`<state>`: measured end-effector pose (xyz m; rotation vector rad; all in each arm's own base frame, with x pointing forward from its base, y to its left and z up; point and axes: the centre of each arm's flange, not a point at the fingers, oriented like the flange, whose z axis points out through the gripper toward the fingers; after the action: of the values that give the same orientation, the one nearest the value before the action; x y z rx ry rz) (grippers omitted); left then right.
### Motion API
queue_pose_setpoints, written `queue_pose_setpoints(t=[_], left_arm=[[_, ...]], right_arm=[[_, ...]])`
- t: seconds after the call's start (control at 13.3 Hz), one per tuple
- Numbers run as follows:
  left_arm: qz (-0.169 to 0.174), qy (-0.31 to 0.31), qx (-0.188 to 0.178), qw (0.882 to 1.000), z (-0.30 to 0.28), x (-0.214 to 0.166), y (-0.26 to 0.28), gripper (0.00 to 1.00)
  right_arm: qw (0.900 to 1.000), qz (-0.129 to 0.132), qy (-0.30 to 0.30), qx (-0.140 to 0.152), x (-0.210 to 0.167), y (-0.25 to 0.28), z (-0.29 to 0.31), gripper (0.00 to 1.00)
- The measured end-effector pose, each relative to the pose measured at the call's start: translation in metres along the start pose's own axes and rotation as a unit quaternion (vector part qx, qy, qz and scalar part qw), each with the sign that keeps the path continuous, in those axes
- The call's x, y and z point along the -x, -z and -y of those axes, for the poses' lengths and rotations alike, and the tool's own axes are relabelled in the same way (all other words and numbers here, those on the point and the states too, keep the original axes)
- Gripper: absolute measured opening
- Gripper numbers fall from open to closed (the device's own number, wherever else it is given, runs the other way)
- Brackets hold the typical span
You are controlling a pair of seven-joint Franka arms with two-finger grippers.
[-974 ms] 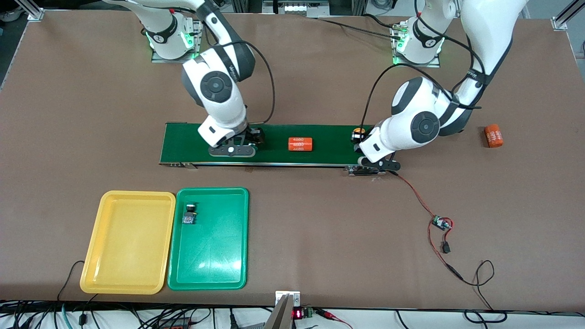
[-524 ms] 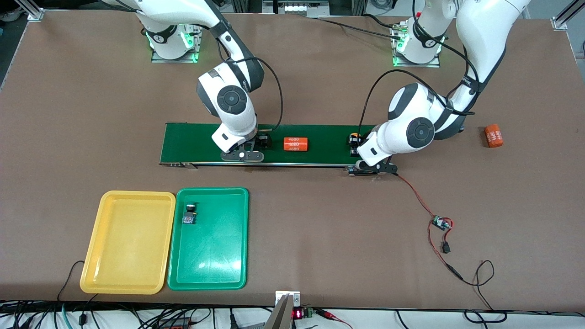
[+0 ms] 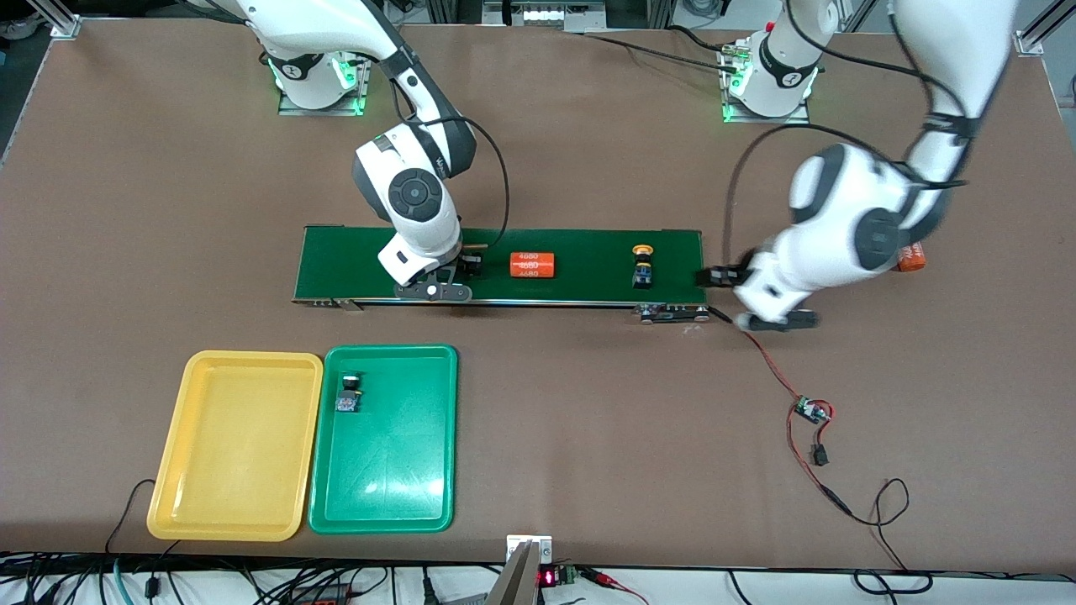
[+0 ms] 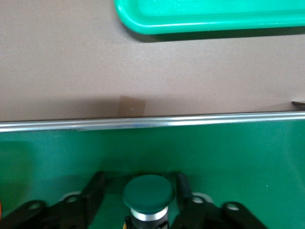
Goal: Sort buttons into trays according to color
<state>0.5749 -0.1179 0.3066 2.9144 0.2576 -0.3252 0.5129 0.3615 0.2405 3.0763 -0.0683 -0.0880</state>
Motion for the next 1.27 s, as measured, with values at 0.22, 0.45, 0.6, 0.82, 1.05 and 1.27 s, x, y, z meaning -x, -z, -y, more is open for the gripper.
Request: queue_pose_setpoints(t=[0.22, 0.45, 0.6, 0.82, 1.05, 1.27], left_arm=[[0.003, 0.039, -0.016, 0.999, 0.111, -0.018, 0.000, 1.00], [0.020, 0.047, -0.014, 0.999, 0.188, -0.011, -0.011, 1.00], [0.042, 0.030, -0.028, 0.998, 0.233, 0.001, -0.030, 1.00], [0.075, 0.018, -0.053, 0.996, 0.251, 0.022, -0.059, 1.00], [0.098, -0.001, -0.078, 0.992, 0.255, 0.041, -0.078, 1.00], [0.110, -0.007, -0.090, 0.990, 0.253, 0.057, -0.086, 1.00]], right_arm=[[1.000, 0.001, -0.006, 0.000, -0.005, 0.000, -0.007, 0.41], [1.000, -0.007, -0.015, -0.004, -0.017, 0.012, -0.017, 0.41], [0.999, -0.033, -0.008, -0.016, -0.046, 0.059, -0.025, 0.41], [0.996, -0.076, 0.010, -0.038, -0.083, 0.115, -0.041, 0.41], [0.993, -0.097, 0.016, -0.066, -0.133, 0.133, -0.076, 0.41], [0.991, -0.108, 0.017, -0.075, -0.180, 0.101, -0.081, 0.41]])
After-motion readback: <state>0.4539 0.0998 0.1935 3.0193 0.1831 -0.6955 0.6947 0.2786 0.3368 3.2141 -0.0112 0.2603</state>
